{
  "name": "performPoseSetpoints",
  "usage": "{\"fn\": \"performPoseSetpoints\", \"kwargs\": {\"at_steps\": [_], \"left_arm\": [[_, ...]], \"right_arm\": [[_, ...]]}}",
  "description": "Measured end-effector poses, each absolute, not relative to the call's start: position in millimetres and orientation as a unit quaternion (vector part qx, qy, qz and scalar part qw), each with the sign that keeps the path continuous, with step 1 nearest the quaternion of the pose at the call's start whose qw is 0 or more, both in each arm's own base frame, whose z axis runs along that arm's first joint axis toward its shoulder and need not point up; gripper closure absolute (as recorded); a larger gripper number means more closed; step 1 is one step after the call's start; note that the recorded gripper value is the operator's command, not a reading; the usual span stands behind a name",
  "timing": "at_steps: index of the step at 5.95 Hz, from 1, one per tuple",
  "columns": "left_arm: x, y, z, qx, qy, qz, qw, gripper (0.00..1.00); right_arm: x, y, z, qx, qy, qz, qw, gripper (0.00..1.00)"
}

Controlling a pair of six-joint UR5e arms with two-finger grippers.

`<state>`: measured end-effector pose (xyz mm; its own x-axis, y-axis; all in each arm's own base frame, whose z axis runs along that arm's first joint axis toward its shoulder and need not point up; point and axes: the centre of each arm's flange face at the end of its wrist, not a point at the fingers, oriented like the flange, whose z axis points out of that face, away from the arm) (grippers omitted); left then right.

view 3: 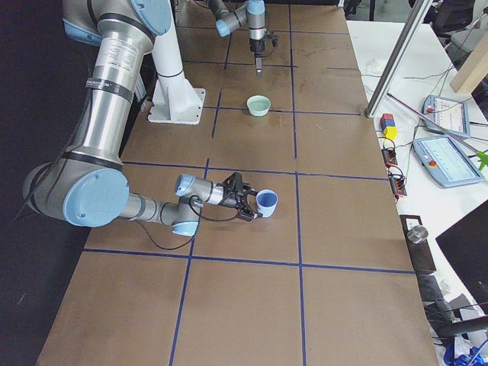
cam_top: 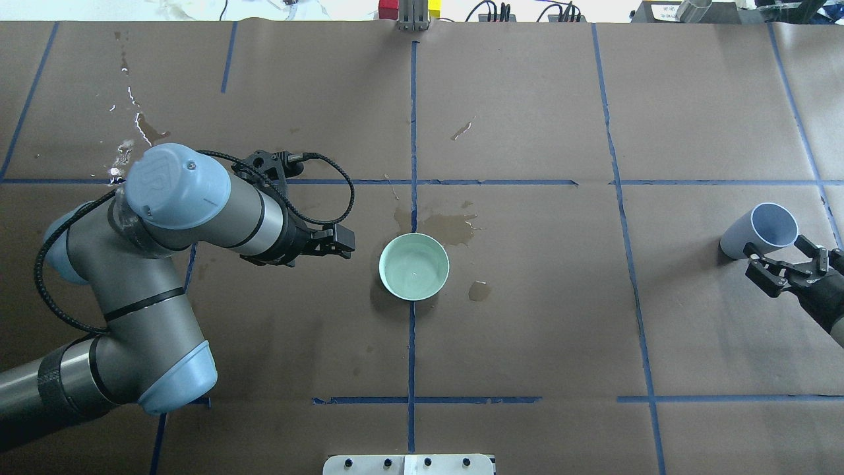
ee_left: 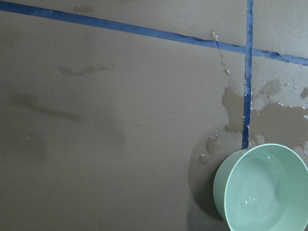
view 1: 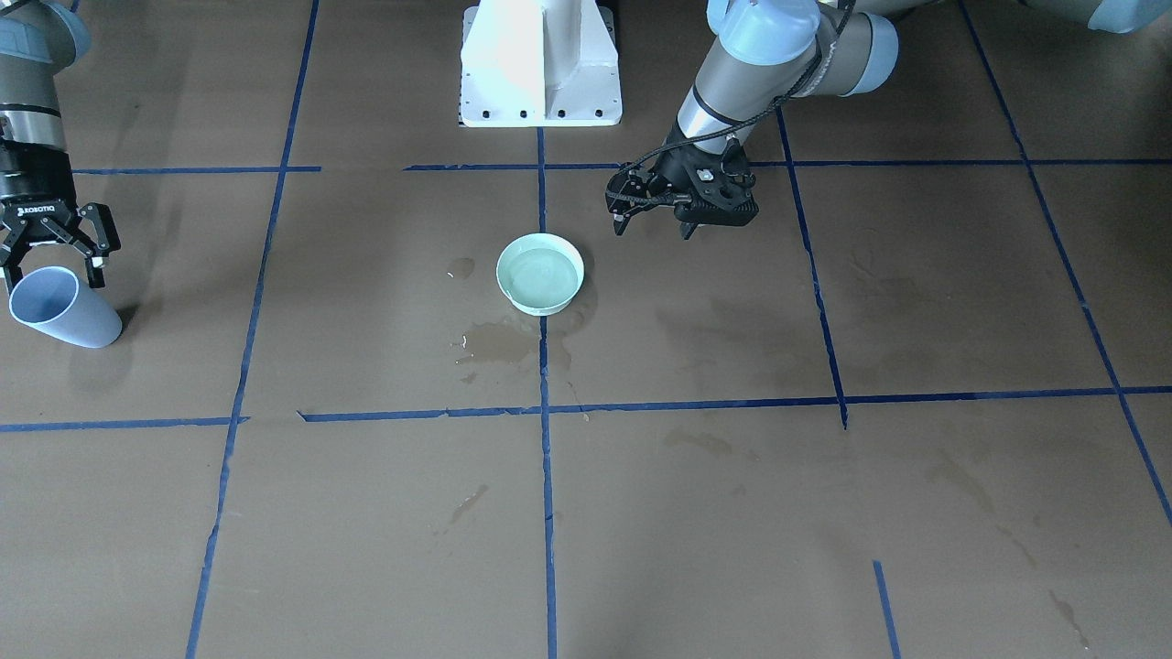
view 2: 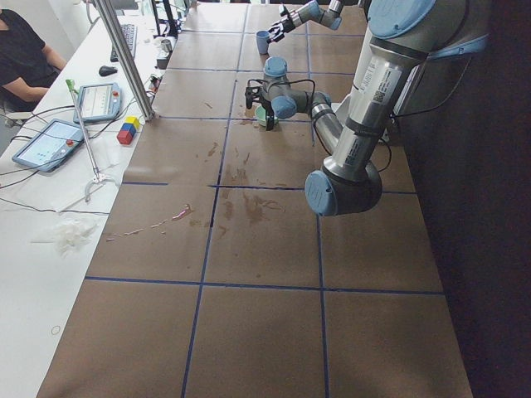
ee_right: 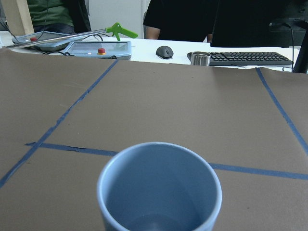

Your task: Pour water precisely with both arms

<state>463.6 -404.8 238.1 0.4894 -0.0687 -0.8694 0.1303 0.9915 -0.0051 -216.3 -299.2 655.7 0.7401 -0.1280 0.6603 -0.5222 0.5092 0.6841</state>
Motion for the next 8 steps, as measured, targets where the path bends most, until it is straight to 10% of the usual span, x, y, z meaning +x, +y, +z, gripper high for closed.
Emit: {"fn": "performPoseSetpoints", "kwargs": {"at_steps": [8], "left_arm": [[472,-404,240,0.019,0.499,-0.067,0.864,0.01]], "right_arm": [[-131,-281,659,0.327,-0.415,0.04,0.848,0.0]]}}
